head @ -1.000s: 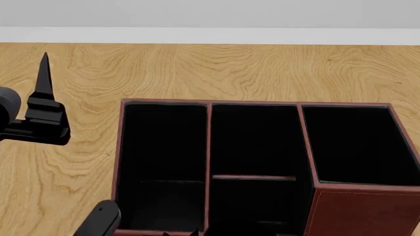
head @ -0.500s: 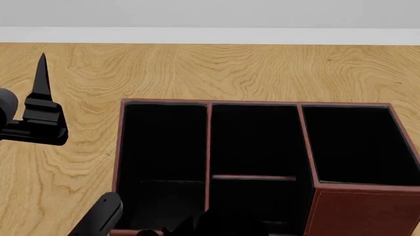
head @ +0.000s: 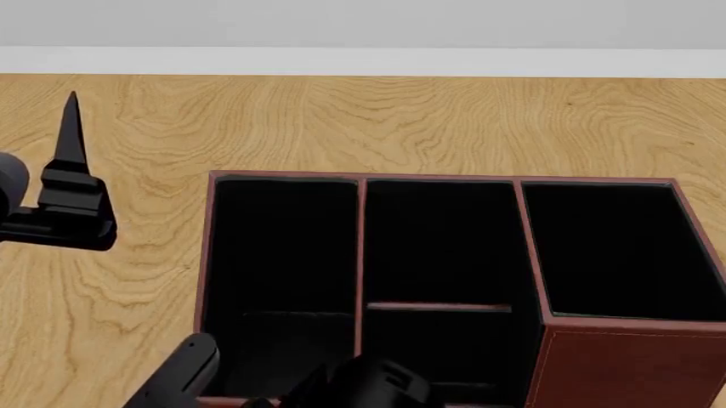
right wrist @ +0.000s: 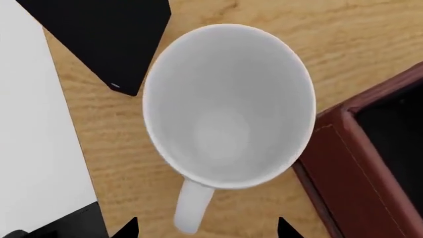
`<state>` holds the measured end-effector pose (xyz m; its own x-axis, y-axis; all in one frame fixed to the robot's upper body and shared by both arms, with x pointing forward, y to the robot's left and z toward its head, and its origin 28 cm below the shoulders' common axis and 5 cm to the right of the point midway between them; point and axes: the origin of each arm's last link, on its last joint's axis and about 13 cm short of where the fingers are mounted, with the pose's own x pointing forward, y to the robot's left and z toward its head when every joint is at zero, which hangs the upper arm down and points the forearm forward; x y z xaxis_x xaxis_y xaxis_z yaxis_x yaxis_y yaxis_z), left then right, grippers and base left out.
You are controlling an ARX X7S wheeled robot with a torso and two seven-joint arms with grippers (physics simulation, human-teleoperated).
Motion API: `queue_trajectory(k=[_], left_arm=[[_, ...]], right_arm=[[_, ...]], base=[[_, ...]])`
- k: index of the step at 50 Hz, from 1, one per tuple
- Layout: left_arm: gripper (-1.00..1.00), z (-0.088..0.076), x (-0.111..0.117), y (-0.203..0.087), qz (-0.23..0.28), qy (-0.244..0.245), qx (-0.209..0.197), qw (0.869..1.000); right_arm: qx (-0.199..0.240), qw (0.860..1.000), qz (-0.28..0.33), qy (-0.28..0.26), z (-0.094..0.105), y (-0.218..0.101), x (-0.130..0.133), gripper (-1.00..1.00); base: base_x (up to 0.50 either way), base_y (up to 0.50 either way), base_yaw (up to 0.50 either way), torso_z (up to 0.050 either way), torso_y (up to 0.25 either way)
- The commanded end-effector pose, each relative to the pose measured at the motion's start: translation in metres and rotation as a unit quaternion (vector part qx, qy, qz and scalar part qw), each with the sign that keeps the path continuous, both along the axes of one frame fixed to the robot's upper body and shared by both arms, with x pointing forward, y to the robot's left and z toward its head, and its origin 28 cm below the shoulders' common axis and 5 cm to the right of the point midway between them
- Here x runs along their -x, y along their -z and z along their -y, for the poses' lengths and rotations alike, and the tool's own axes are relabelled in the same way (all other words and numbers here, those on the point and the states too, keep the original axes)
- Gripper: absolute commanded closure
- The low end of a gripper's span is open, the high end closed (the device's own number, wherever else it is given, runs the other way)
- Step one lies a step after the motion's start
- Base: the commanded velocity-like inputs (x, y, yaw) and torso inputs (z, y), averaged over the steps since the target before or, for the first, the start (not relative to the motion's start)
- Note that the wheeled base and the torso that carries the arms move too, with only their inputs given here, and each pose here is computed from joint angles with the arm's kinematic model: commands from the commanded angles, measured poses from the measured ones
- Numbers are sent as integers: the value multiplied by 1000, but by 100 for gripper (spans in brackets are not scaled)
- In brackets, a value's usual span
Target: Pick up the white mug and place it to the right of the caddy.
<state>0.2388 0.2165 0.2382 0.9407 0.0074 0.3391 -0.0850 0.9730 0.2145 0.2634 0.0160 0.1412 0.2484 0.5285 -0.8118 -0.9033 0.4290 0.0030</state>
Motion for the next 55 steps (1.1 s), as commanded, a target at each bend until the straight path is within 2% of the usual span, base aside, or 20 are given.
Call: queue_trajectory(k=[1, 34, 35, 55], left_arm=[[-100, -1, -3, 1, 0, 0, 0, 1000], [-100, -6, -1, -1, 6, -3, 6, 1000], [-100, -6, -1, -1, 6, -4, 5, 1000], [-100, -7, 7, -5, 17, -8, 7, 1000]], right_arm=[[4, 1000, -18, 5, -1, 11, -11, -100], [11, 999, -53, -7, -10, 31, -13, -100], [9, 999, -51, -5, -10, 30, -13, 100], [6, 999, -38, -5, -8, 20, -8, 100]], base=[[0, 0, 0, 0, 0], [0, 0, 0, 0, 0], [0, 0, 0, 0, 0], [0, 0, 0, 0, 0]])
